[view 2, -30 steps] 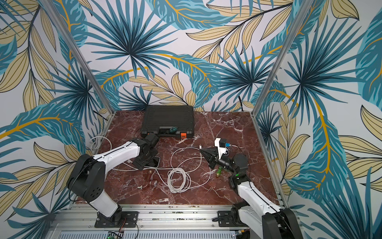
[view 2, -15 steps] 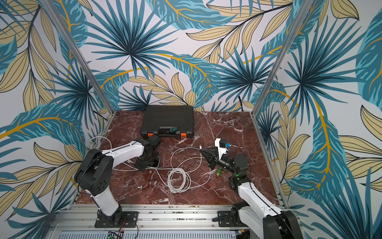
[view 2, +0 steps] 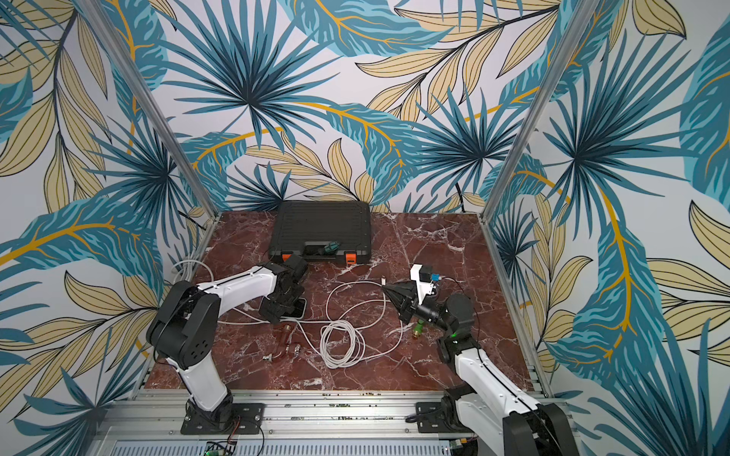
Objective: Plug the charging cable into the phone
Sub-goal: Pick up the phone at the center of the board.
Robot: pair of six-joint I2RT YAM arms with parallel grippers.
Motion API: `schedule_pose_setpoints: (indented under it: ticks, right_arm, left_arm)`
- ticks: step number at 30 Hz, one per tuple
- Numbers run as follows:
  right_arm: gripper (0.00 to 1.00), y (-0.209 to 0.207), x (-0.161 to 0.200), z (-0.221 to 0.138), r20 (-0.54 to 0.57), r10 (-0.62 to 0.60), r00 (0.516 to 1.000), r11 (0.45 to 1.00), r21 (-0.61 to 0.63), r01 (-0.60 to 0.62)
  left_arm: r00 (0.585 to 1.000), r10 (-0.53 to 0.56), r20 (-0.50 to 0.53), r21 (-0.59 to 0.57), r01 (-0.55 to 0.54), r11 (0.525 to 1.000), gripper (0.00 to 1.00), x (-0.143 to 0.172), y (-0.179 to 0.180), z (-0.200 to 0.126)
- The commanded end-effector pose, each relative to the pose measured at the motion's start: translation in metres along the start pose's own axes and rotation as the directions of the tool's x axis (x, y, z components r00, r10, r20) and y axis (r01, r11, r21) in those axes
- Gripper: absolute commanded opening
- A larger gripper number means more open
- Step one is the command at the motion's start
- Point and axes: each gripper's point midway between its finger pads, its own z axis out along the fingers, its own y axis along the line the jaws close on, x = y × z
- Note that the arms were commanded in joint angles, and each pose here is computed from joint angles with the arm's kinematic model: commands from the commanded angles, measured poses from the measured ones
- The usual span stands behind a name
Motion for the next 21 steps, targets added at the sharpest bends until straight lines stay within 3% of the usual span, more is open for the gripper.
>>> schedule_pose_setpoints:
  ticks: [1, 21]
  right_arm:
    - [0.0, 0.002, 0.003, -0.002, 0.0, -0.006, 1.0, 1.0, 0.0, 0.006]
    - [0.0, 0.004, 0.004, -0.002, -0.007, -0.002, 1.0, 1.0, 0.003, 0.002]
  left_arm:
    - [0.999, -0.009, 0.032, -0.013, 0.009, 1.0, 1.0, -0.009, -0.006, 0.003]
    - [1.0, 0.021, 0.02, -0.006, -0.021, 1.0, 1.0, -0.009, -0.021, 0.005]
